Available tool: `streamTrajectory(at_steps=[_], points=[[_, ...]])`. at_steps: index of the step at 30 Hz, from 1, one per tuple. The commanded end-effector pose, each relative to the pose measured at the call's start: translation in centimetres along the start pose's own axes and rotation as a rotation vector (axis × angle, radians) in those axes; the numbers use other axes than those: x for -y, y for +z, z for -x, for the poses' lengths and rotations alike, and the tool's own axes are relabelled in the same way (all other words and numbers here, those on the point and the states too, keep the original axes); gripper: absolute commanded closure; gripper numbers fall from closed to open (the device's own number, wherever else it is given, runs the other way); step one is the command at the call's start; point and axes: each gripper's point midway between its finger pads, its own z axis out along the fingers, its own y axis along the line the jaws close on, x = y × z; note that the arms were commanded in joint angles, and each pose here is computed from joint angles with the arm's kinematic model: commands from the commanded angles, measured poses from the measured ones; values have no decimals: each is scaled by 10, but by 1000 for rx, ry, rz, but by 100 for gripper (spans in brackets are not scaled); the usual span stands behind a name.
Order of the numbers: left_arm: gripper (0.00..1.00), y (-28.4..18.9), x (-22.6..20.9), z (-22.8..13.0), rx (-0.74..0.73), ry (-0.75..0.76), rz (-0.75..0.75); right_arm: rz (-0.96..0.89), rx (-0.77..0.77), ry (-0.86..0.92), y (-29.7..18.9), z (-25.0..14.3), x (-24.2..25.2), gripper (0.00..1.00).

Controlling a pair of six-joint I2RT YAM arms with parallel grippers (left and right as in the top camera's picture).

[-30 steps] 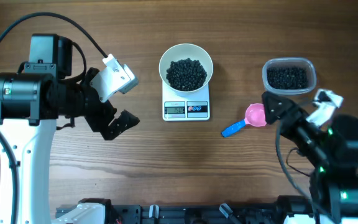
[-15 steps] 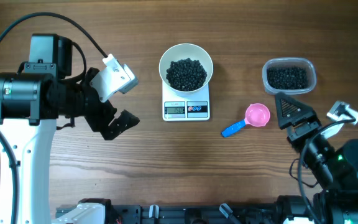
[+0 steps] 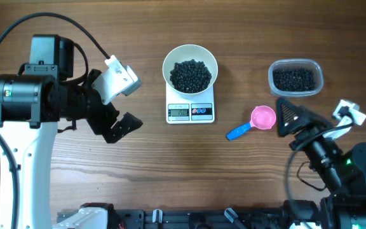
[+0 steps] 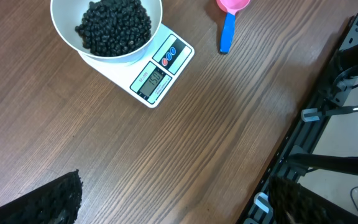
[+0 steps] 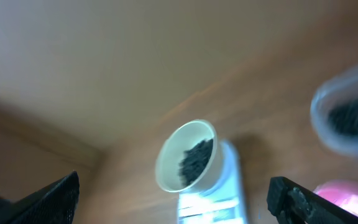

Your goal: Scoop item into bowl and weigh 150g on scale

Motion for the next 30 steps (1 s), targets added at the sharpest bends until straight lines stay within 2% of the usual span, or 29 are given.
streamTrajectory(at_steps=[1, 10, 30], points=[[0, -5, 0, 2, 13, 17, 15, 70, 41, -487, -12, 2, -22, 0], [0, -5, 0, 2, 13, 17, 15, 55, 164, -764, -39, -2, -23, 0], [0, -5, 0, 2, 13, 16, 15, 98, 334, -811, -32, -21, -5, 0]])
